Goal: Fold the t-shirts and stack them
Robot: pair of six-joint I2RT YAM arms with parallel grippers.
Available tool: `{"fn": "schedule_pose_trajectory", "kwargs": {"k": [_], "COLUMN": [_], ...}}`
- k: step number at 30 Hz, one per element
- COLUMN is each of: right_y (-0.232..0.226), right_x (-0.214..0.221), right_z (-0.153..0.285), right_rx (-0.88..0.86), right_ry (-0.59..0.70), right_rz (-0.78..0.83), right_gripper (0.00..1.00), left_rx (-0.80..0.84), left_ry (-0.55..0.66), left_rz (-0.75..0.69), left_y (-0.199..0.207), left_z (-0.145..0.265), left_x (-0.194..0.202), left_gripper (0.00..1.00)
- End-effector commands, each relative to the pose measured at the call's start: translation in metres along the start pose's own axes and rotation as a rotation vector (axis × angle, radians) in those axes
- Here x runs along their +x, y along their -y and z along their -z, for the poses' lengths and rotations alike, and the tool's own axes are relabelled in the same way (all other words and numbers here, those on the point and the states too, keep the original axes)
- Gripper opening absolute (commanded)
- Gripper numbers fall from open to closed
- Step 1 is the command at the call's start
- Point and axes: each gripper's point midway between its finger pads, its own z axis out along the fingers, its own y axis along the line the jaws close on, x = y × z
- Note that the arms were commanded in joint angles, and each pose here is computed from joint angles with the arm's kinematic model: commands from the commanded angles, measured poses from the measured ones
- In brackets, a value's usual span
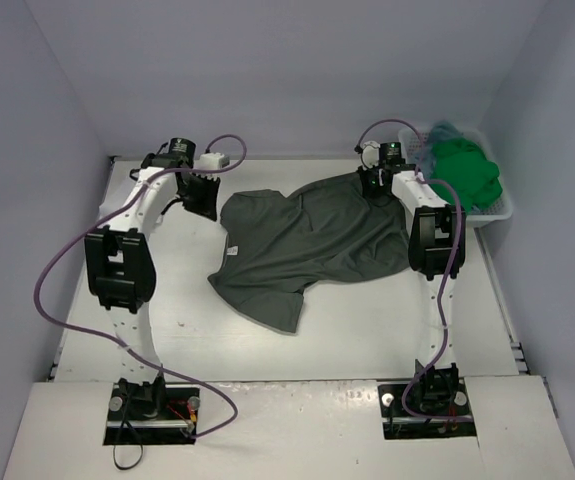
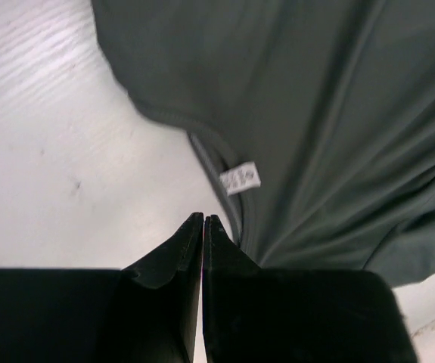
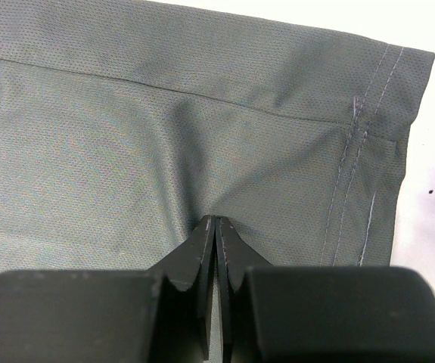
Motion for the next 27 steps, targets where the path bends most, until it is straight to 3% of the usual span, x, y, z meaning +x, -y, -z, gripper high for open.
{"fn": "schedule_pose_trajectory", "kwargs": {"k": [1,5,17,27], "right_y": [-0.010,-0.009,-0.010,-0.008], "right_x": [-0.005,-0.004,0.004,0.009], "right_z": [0.020,0.019,0.015,0.012], "right_rx": [-0.009,-0.006,-0.012,-0.004], "right_ry": [-0.018,-0.021,-0.037,-0.051], "right_rz": [-0.008,-0.008,-0.012,-0.009], "right_gripper": [0.00,0.00,0.00,0.00], "left_rx": [0.105,0.177,0.125,-0.057], "left_ry": [0.111,0.112,0.119,0.027], "left_rz": [0.024,0.054,0.062,0.026], "left_y": [0.010,0.014,0.001,-0.032], "left_z": [-0.023,-0.044,-0.078,-0.091], "left_x": [-0.037,-0.043,-0.048,-0.019], "left_gripper": [0.00,0.00,0.00,0.00]}}
